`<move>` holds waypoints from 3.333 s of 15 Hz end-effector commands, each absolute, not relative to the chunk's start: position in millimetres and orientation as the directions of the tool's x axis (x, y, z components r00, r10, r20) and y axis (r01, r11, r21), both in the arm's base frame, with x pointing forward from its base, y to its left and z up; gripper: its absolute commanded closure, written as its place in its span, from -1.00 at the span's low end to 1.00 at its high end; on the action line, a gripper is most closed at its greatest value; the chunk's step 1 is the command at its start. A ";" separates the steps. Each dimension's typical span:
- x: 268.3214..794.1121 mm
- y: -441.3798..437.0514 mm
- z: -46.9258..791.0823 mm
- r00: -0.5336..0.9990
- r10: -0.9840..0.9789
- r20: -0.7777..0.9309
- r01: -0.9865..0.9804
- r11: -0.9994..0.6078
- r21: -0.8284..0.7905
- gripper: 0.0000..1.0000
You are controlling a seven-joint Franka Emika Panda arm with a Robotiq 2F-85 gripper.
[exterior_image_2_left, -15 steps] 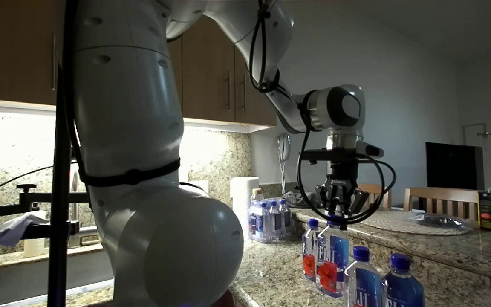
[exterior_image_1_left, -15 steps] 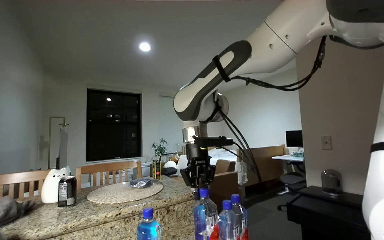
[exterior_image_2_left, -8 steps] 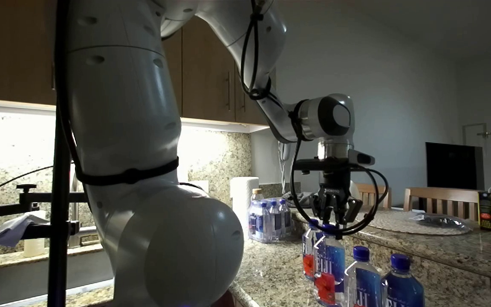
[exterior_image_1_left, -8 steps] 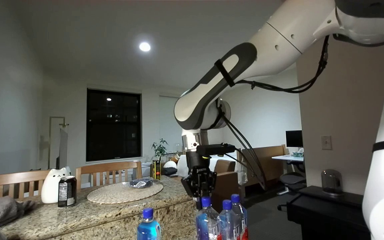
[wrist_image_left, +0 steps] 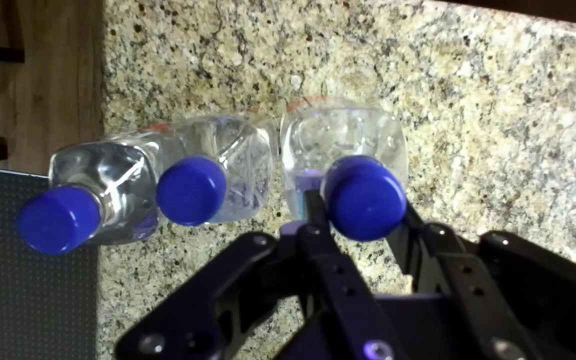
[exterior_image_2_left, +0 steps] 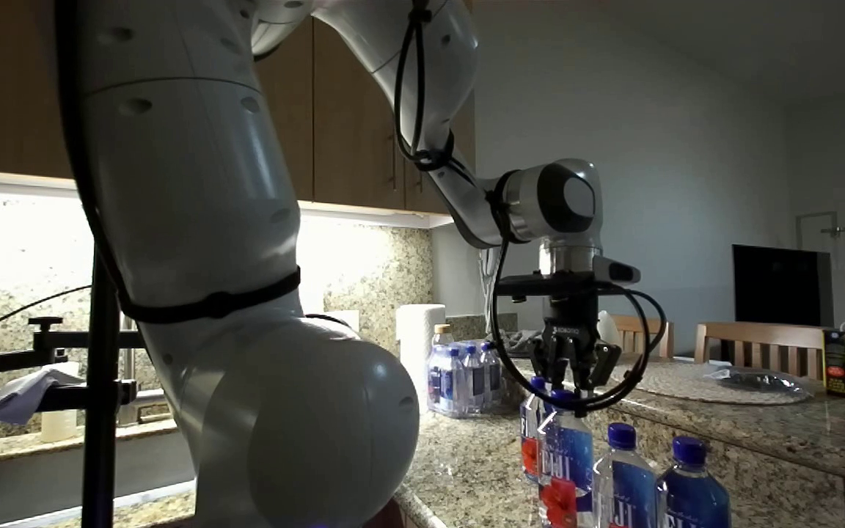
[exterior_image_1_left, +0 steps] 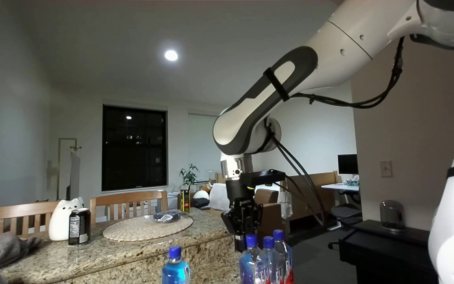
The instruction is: Move the water bottles forward
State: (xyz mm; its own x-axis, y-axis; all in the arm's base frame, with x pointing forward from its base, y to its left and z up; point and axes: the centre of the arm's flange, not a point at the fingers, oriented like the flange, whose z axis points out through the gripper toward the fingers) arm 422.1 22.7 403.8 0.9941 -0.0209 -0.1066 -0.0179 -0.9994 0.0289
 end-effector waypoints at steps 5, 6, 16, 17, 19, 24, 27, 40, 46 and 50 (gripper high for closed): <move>400.2 12.5 393.9 0.997 -0.013 -0.074 -0.009 -0.999 0.050 0.73; 401.9 11.8 391.1 0.997 -0.011 -0.074 -0.008 -0.999 0.050 0.73; 409.6 16.9 380.5 0.997 0.010 -0.083 0.013 -0.999 0.031 0.74; 410.3 18.1 380.3 0.996 0.011 -0.084 0.014 -0.999 0.029 0.74; 412.7 20.9 380.3 0.997 0.016 -0.077 0.018 -1.000 0.026 0.74; 418.6 23.9 378.8 0.998 0.022 -0.064 0.024 -0.999 0.025 0.74; 420.6 22.2 378.3 0.997 0.019 -0.068 0.020 -0.999 0.025 0.74; 425.5 16.7 376.9 0.997 0.005 -0.076 0.007 -0.999 0.032 -0.10; 427.4 17.3 379.1 0.997 0.008 -0.076 0.011 -1.000 0.028 -0.80; 441.3 27.7 393.8 0.999 0.012 -0.034 0.012 -1.000 0.003 -1.00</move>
